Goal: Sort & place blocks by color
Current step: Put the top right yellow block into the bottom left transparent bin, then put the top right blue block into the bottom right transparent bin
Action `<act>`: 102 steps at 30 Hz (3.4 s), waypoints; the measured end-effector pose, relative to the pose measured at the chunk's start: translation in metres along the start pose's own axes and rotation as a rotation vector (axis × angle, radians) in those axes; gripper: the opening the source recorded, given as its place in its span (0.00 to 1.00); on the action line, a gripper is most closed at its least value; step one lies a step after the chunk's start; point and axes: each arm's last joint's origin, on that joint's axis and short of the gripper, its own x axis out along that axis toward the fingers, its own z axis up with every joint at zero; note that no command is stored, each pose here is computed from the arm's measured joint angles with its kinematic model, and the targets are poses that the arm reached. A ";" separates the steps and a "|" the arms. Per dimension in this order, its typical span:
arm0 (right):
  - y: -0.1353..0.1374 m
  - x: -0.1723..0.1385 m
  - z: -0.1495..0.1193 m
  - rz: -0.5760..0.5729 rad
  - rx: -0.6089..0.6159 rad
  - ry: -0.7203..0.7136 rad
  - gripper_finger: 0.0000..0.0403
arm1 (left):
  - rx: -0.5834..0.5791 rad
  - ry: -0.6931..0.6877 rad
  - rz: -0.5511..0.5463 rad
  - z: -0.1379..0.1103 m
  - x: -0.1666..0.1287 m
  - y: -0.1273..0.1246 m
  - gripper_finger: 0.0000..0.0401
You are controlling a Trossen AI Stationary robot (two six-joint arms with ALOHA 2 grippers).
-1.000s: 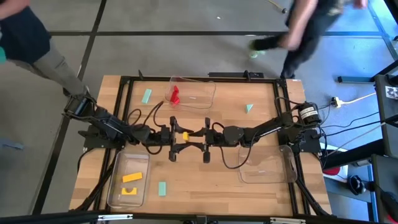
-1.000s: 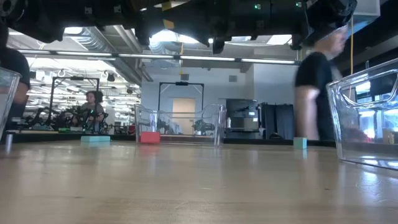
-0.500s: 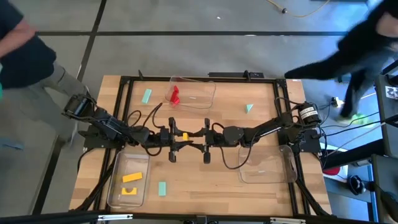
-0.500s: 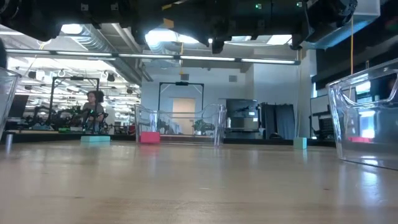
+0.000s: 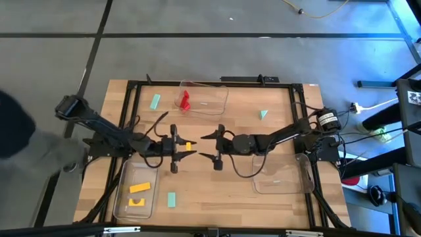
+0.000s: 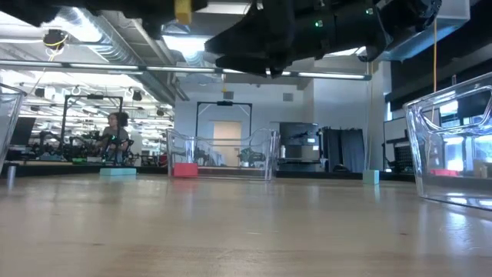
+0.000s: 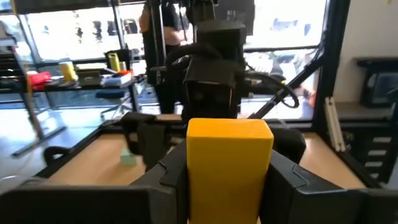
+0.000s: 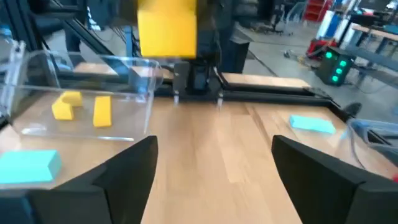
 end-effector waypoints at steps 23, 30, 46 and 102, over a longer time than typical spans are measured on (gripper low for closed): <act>-0.038 -0.136 -0.012 0.030 0.157 -0.386 0.74 | -0.050 -0.083 0.020 -0.010 -0.067 0.031 0.29; -0.038 -0.140 -0.012 0.069 0.153 -0.398 0.74 | 0.022 0.152 -0.196 0.016 -0.057 0.005 0.29; -0.038 -0.140 -0.013 0.067 0.148 -0.388 0.74 | -0.095 1.351 -0.118 0.044 -0.093 -0.097 0.29; -0.037 -0.139 -0.015 0.067 0.141 -0.356 0.74 | 0.140 0.394 0.046 0.054 -0.023 0.007 0.60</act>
